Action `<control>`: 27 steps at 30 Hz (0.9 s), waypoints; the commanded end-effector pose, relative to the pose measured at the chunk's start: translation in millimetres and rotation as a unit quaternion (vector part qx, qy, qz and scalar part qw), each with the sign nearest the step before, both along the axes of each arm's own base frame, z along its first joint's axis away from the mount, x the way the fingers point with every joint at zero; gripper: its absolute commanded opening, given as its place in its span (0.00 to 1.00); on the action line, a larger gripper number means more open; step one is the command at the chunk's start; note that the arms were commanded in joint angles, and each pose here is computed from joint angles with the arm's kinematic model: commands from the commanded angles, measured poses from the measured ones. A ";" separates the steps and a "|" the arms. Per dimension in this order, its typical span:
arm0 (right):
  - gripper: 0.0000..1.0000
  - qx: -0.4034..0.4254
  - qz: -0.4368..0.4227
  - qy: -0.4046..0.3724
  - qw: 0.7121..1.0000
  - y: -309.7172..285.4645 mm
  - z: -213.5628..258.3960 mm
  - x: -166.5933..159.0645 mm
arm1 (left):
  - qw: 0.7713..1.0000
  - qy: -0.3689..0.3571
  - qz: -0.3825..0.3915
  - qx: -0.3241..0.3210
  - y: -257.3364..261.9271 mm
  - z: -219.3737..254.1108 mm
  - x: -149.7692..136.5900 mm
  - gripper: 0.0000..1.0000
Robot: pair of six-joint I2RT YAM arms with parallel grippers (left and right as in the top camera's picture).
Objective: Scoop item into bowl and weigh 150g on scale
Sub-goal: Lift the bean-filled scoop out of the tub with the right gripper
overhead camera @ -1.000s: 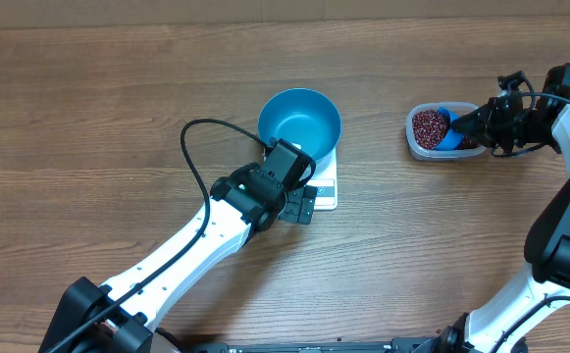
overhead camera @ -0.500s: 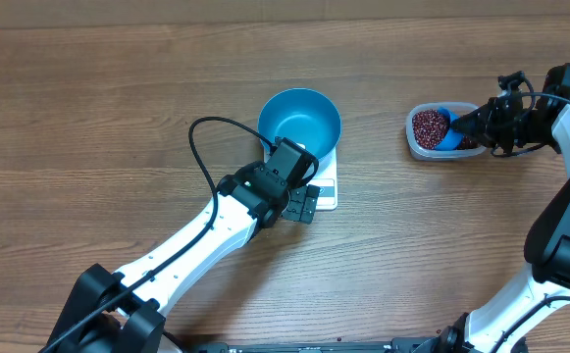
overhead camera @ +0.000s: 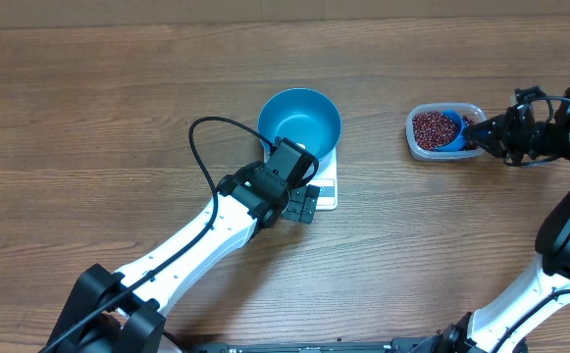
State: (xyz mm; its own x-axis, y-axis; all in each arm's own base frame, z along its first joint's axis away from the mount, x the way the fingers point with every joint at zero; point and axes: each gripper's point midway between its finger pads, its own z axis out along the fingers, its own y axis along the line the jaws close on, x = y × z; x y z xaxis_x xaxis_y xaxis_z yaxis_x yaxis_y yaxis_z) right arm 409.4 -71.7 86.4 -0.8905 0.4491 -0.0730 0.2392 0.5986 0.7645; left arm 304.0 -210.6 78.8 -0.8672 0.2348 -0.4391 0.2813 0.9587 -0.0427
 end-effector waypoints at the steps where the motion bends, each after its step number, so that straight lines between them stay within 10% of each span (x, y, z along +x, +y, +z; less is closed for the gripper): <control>1: 0.04 0.028 -0.016 -0.003 0.999 -10.3 -2.6 -4.4 | 1.000 -0.001 -0.008 0.007 1.8 -1.9 1.2 0.99; 27: 0.04 0.080 -0.041 -0.032 0.995 -28.2 52.0 3.0 | 1.000 -0.001 -0.008 0.008 1.9 -1.9 1.1 1.00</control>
State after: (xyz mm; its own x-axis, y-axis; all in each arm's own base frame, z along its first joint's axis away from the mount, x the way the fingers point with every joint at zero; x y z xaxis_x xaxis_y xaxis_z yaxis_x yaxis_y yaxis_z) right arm 404.1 -95.4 120.1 -0.8492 0.5281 -0.0067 0.2771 0.4563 0.8456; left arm 304.0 -210.5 78.7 -0.8668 0.2368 -0.4387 0.2830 0.9582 -0.0419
